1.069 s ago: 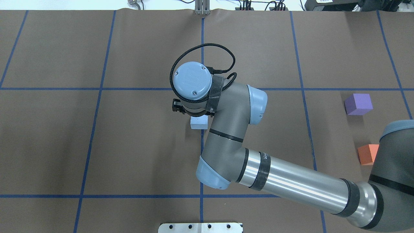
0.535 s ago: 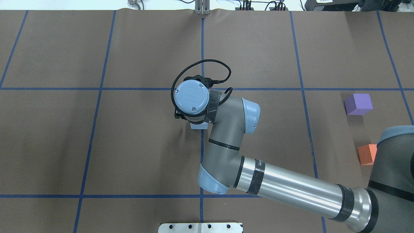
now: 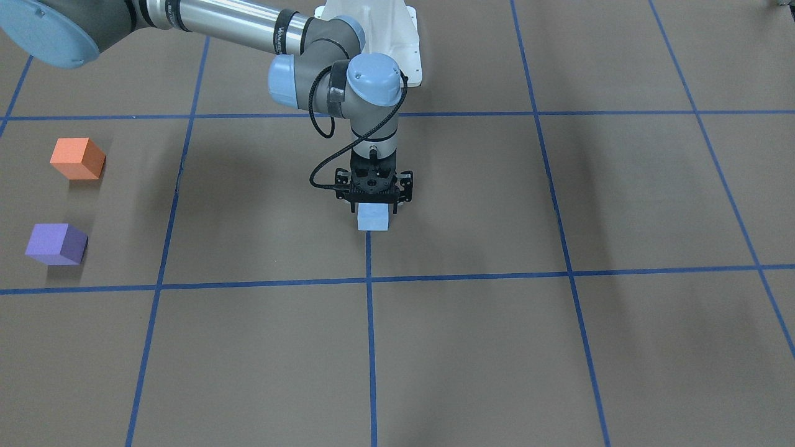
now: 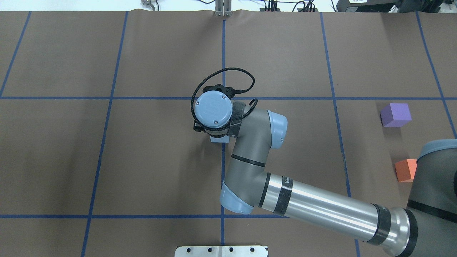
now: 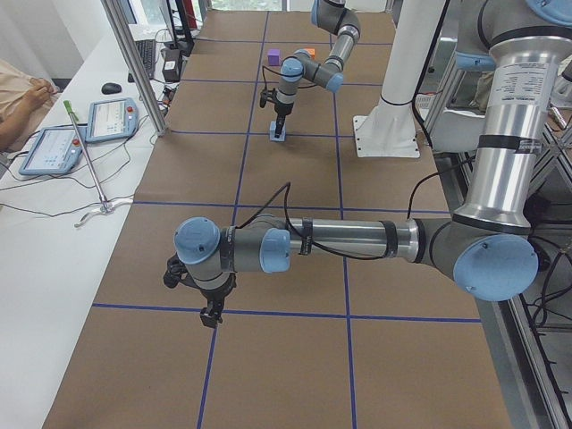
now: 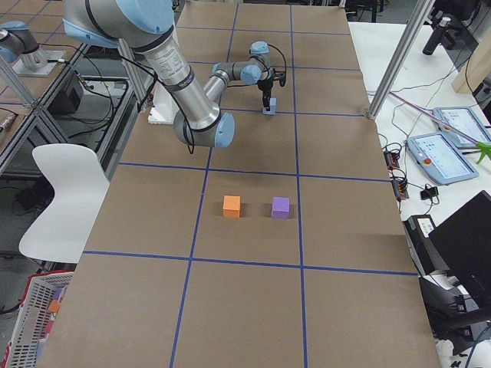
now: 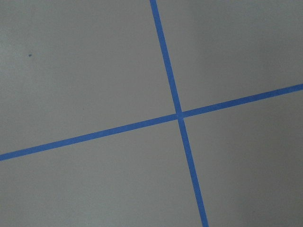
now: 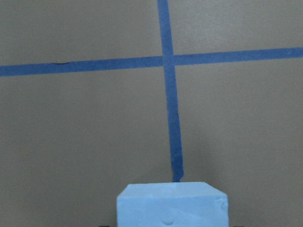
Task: Place blue block between orange and purple blocks
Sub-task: 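Carry the light blue cube with the right gripper toward the purple cube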
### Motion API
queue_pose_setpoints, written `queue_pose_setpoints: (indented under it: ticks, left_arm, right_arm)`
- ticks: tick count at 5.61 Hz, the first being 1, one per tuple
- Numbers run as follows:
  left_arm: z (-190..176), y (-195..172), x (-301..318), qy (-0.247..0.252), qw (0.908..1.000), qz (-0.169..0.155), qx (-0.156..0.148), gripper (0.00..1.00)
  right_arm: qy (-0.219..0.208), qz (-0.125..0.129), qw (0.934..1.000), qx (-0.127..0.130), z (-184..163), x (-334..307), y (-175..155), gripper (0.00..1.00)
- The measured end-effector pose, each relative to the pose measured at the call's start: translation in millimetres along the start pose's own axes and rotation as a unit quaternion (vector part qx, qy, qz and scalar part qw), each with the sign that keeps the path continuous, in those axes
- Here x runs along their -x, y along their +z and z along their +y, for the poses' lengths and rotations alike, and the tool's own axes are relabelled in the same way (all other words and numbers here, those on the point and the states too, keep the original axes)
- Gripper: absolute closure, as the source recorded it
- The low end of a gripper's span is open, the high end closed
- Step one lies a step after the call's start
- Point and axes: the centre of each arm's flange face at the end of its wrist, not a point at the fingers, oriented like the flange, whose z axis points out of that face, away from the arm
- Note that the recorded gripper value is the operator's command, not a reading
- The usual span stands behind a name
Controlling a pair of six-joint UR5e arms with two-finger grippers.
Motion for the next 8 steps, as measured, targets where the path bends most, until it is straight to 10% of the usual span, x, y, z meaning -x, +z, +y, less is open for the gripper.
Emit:
queue_pose_setpoints:
  ticks: [2, 5, 8]
  left_arm:
    - [2, 2, 1, -0.004, 1.0, 0.001, 0.001, 0.0]
    - [12, -1, -4, -0.068, 0.9977, -0.001, -0.007, 0.0]
    - [10, -6, -11, -0.081, 0.9964, -0.002, -0.024, 0.0]
  right_arm:
    - [0.005, -0.016, 0.9998, -0.012, -43, -45, -33, 1.0]
    - [-0.046, -0.001, 0.9989, 0.011, -150, -275, -125, 1.0]
    - [-0.051, 0.026, 0.9973, 0.045, -117, -482, -121, 1.0]
